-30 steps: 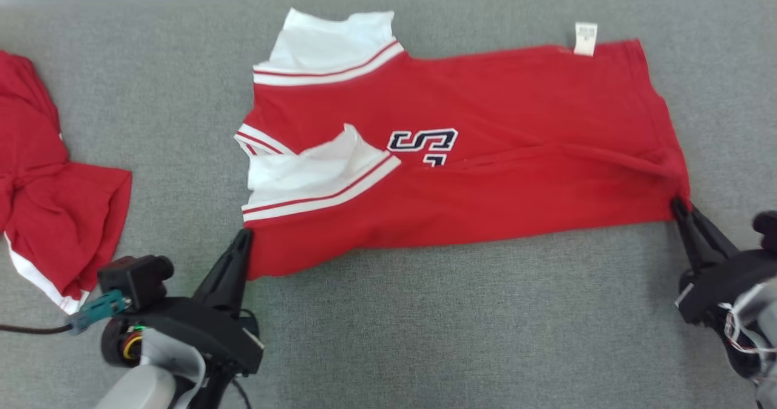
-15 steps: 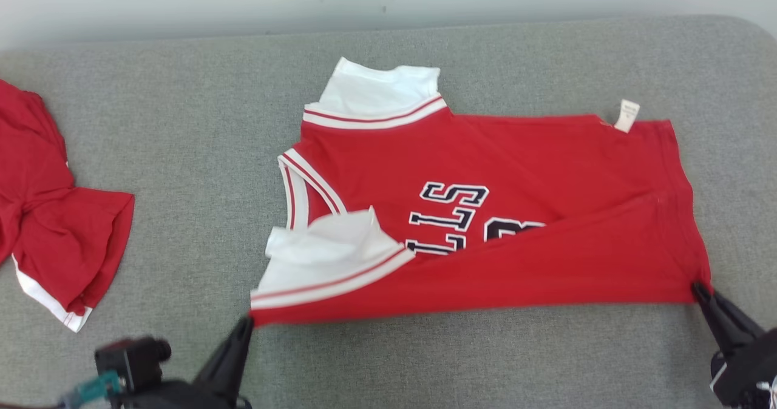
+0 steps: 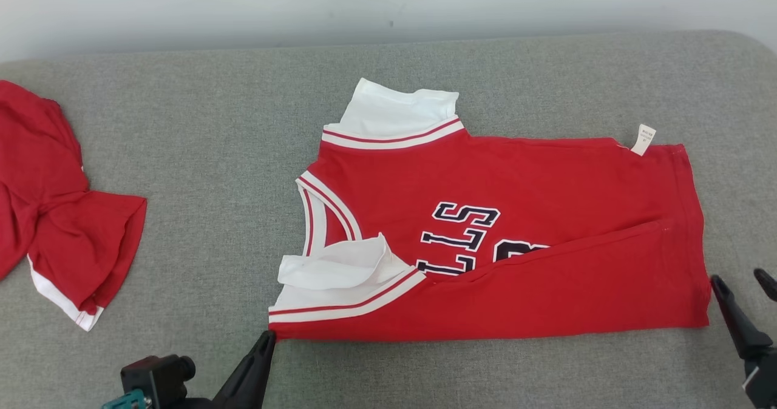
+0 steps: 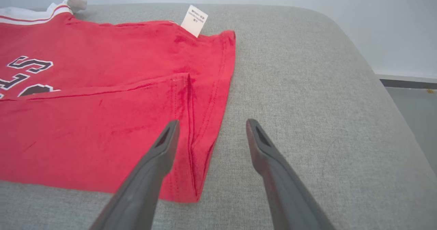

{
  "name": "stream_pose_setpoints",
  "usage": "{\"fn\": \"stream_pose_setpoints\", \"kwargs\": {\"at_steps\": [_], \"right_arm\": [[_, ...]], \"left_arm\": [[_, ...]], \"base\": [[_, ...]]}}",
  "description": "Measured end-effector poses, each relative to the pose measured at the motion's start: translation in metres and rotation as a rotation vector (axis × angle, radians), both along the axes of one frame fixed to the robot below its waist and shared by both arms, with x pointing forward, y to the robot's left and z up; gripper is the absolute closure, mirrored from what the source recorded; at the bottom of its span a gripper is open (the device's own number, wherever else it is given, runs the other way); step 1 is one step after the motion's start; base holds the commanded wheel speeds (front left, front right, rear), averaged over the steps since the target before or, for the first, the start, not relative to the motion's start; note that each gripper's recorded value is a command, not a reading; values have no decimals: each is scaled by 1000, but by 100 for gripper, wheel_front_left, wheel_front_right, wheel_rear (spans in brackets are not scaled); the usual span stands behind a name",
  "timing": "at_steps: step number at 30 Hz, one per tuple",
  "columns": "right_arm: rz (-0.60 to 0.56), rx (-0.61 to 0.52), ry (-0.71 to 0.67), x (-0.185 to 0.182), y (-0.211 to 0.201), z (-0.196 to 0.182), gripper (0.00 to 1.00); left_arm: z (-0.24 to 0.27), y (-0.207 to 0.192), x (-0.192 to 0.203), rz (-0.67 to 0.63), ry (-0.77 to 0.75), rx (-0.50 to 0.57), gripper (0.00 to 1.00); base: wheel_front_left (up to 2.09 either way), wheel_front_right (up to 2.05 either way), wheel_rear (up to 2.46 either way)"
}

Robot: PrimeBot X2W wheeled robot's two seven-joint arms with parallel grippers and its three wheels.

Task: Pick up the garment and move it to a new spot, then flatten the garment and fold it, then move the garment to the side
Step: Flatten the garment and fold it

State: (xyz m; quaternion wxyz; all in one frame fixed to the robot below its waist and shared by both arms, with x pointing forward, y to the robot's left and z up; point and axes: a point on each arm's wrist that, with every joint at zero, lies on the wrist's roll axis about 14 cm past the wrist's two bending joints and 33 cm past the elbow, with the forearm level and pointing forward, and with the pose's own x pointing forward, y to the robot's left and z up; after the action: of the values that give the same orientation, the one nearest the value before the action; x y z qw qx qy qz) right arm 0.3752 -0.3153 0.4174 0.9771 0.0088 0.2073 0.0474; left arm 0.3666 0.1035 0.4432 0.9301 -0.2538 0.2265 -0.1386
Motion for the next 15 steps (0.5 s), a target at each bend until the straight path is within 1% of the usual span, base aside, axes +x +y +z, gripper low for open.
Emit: {"fn": "stream_pose_setpoints", "kwargs": {"at_steps": [2, 3, 4, 5, 6, 7, 8, 11, 15], "right_arm": [[27, -14, -22, 3, 6, 5, 0], [41, -12, -24, 3, 11, 4, 0], [57, -12, -19, 0, 17, 1, 0], [70, -8, -12, -2, 24, -3, 0], [80, -5, -3, -4, 29, -6, 0], [94, -13, 8, -5, 33, -10, 0], [102, -18, 19, -7, 36, -13, 0], [107, -24, 49, -12, 41, -23, 0], [84, -51, 62, -15, 35, -28, 0]], "left_arm": [[-1, -1, 3, -5, -12, 15, 100], [-2, -2, 5, -3, -14, 16, 72], [-3, -4, 7, -3, -13, 13, 54], [-3, -6, 8, -6, -15, 12, 32], [-4, -8, 9, -11, -16, 14, 7], [-5, -9, 11, -13, -15, 15, 7], [-7, -11, 11, -18, -14, 19, 0], [-10, -12, 14, -27, -11, 31, 0], [-13, -14, 16, -33, -6, 33, 0]], "base": [[0, 0, 0], [0, 0, 0], [0, 0, 0], [0, 0, 0], [0, 0, 0], [0, 0, 0], [0, 0, 0], [0, 0, 0], [0, 0, 0]]}}
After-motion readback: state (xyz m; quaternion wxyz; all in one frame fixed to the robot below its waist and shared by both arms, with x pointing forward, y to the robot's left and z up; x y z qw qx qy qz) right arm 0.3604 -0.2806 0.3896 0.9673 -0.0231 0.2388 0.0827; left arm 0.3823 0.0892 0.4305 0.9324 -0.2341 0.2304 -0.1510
